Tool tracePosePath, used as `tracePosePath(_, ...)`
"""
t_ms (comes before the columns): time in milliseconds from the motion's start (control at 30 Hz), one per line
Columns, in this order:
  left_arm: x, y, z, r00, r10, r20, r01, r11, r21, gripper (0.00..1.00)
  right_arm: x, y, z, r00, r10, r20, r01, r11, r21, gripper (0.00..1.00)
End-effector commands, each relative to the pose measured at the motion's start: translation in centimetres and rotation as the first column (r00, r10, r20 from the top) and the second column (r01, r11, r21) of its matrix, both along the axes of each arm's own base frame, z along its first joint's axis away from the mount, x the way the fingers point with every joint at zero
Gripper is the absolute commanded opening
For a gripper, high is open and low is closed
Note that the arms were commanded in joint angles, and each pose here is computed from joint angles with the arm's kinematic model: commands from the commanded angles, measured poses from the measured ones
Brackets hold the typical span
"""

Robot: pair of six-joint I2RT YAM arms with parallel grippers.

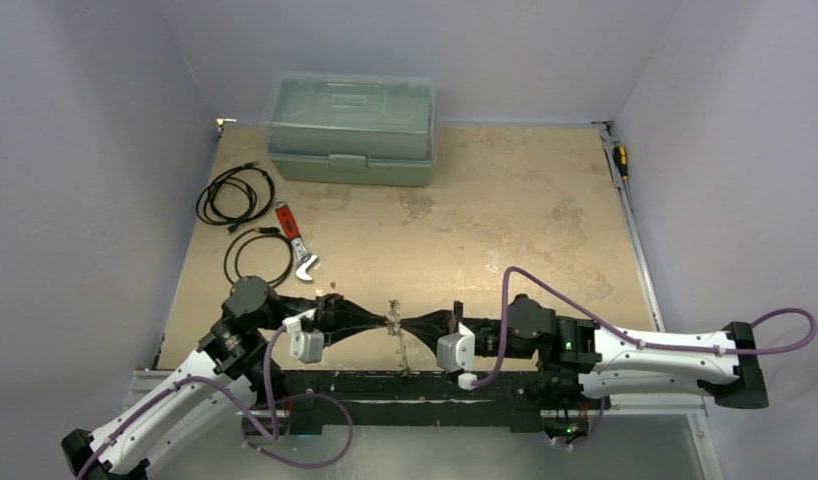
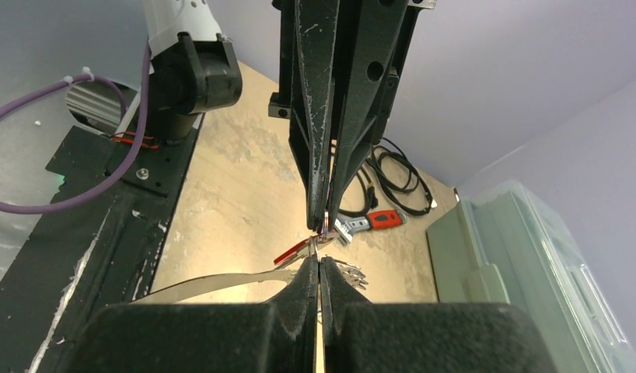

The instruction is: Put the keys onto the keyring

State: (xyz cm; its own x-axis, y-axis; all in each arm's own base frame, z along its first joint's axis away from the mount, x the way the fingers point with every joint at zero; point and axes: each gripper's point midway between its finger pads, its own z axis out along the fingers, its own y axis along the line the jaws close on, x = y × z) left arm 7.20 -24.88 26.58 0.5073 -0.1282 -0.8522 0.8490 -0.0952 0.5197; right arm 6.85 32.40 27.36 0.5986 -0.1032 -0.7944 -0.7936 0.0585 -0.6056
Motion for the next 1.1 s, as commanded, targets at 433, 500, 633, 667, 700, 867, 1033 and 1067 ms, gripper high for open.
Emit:
tracePosePath(433,-0.98,-0.13,0.24,0.997,-0.064,0.048,0.065,0.998,-0.015,0.00,-0.11,0.48,4.62,1.000,0.010,0.015,-0.012,0.991,0.130,0.00)
tracePosePath(500,-0.98,-0.13,0.24,0.997,-0.064,0.048,0.065,0.998,-0.015,0.00,-0.10,0.51,4.62,1.000,0.010,0.015,-0.012,0.991,0.130,0.00)
tracePosePath(633,-0.94,-0.16,0.16,0.997,-0.064,0.045,0.064,0.998,-0.013,0.00,-0.16,0.52,4.60,1.000,0.013,0.015,-0.015,0.991,0.129,0.00)
tracePosePath(667,-0.94,-0.17,0.21,0.997,-0.064,0.044,0.065,0.998,-0.014,0.00,-0.16,0.52,4.66,1.000,0.013,0.016,-0.015,0.991,0.131,0.00)
tracePosePath(700,-0.93,-0.19,0.18,0.997,-0.064,0.043,0.065,0.998,-0.013,0.00,-0.15,0.57,4.62,1.000,0.013,0.015,-0.015,0.991,0.130,0.00)
tracePosePath(867,-0.95,-0.25,0.13,0.997,-0.069,0.039,0.069,0.998,-0.010,0.00,-0.17,0.68,4.53,1.000,0.015,0.015,-0.017,0.992,0.127,0.00)
tracePosePath(1033,-1.01,-0.28,0.12,0.996,-0.074,0.039,0.075,0.997,-0.009,0.00,-0.13,0.76,4.39,1.000,0.014,0.015,-0.016,0.992,0.123,0.00)
tracePosePath(1067,-1.03,-0.28,0.10,0.996,-0.075,0.038,0.076,0.997,-0.009,0.00,-0.09,0.79,4.35,1.000,0.012,0.014,-0.014,0.992,0.122,0.00)
